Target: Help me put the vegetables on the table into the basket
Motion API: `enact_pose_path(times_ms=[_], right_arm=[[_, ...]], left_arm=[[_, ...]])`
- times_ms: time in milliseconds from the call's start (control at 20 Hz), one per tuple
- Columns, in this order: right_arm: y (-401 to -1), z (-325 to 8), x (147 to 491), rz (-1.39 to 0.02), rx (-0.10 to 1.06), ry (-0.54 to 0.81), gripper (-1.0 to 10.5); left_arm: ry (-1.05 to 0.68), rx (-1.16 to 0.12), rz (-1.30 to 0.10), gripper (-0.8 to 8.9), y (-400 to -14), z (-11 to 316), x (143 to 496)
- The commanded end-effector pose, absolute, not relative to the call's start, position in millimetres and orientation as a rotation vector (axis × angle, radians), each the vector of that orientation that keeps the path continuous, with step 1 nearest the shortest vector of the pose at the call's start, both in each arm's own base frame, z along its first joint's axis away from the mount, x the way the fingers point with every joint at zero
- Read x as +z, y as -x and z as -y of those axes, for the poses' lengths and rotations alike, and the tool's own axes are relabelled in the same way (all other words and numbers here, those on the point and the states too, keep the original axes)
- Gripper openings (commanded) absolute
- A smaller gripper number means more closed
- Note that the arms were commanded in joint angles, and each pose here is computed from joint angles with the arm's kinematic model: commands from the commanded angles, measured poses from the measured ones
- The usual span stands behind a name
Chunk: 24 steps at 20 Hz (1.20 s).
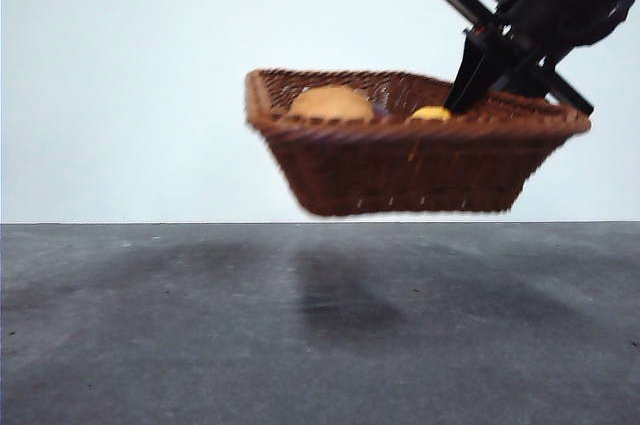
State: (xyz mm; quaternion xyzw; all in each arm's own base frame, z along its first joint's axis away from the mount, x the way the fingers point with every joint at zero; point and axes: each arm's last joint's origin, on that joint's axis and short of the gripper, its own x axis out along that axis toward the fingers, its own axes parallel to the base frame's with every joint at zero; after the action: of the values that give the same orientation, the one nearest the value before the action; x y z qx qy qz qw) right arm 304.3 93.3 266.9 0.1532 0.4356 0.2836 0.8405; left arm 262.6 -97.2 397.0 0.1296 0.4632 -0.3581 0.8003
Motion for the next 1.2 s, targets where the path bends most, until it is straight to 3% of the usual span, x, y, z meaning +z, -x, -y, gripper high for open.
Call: enact_pose_path(times_ms=[50,200,350,600,950,1200], right_arm=[[-313.4,-77.8,293.0,-0.852,0.583,-0.324,-0.1],[-322.0,-42.6,319.2,-0.785,0.501,-0.321,-0.1],[-325.9,-7.8,316.2,-0.795,0.412,-0.335,-0.1],[-345.4,24.7,267.8,-0.965,0.348,-0.34,-0.1],[-371.6,27.6,198.1,-1.15,0.368,-0.361,-0.1],[-377.7,28.1,169.7,-1.227,0.36,-0.367,-0.1]], left_arm=[[-0.251,-0.771,-0.963,-0.07,-261.0,86.6,402.4],[-0.25,-0.749,-0.909,-0.07,-253.9,78.4,412.1],[-0.257,-0.747,-0.869,-0.07,-243.3,75.2,420.8],[-0.264,-0.746,-0.824,-0.07,-228.4,71.3,431.3],[-0.263,-0.745,-0.825,-0.07,-224.6,70.3,432.8],[-0.26,-0.743,-0.827,-0.07,-224.6,70.3,432.7]])
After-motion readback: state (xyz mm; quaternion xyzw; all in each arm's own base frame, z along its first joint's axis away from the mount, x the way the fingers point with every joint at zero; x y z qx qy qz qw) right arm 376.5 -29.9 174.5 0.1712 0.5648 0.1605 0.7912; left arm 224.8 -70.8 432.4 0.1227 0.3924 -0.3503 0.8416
